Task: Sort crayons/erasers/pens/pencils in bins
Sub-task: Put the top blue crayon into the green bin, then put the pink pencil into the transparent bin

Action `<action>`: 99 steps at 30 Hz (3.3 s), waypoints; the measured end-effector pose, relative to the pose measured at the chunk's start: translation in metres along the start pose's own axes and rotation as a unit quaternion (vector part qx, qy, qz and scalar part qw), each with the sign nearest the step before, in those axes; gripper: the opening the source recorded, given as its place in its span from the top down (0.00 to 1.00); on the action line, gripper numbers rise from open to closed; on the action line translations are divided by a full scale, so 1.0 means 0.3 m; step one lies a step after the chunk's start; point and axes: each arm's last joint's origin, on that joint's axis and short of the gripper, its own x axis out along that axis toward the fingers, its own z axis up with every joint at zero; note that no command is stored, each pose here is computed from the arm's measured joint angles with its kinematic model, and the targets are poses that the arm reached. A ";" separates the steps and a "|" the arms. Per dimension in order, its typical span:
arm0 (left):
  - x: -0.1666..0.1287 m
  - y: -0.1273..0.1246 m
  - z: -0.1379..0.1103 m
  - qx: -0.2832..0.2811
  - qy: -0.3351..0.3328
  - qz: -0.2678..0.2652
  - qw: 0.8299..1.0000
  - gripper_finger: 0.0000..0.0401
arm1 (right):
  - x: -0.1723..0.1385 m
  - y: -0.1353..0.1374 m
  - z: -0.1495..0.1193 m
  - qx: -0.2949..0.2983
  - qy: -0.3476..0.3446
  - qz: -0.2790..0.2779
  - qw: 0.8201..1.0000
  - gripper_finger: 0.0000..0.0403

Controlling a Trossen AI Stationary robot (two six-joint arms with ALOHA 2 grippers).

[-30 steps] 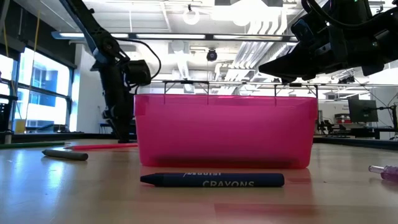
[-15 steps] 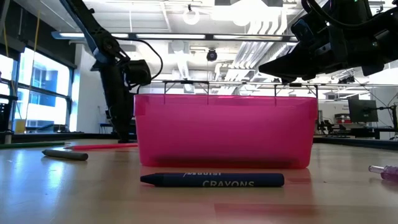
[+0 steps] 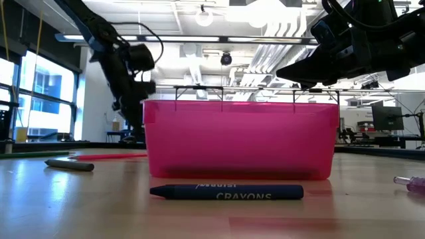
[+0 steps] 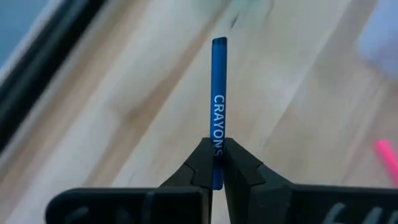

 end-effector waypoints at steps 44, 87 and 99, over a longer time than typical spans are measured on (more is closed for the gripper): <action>0.366 -0.038 0.562 0.050 -0.040 -0.094 0.993 1.00 | 0.000 0.000 0.002 0.005 -0.004 -0.001 1.000 1.00; 0.053 -0.215 0.505 0.119 -0.268 -0.066 0.954 1.00 | 0.000 0.000 0.000 0.005 0.000 -0.001 1.000 1.00; -0.040 -0.301 0.177 0.101 -0.338 -0.121 0.928 1.00 | 0.000 0.000 -0.003 0.019 0.004 -0.001 1.000 1.00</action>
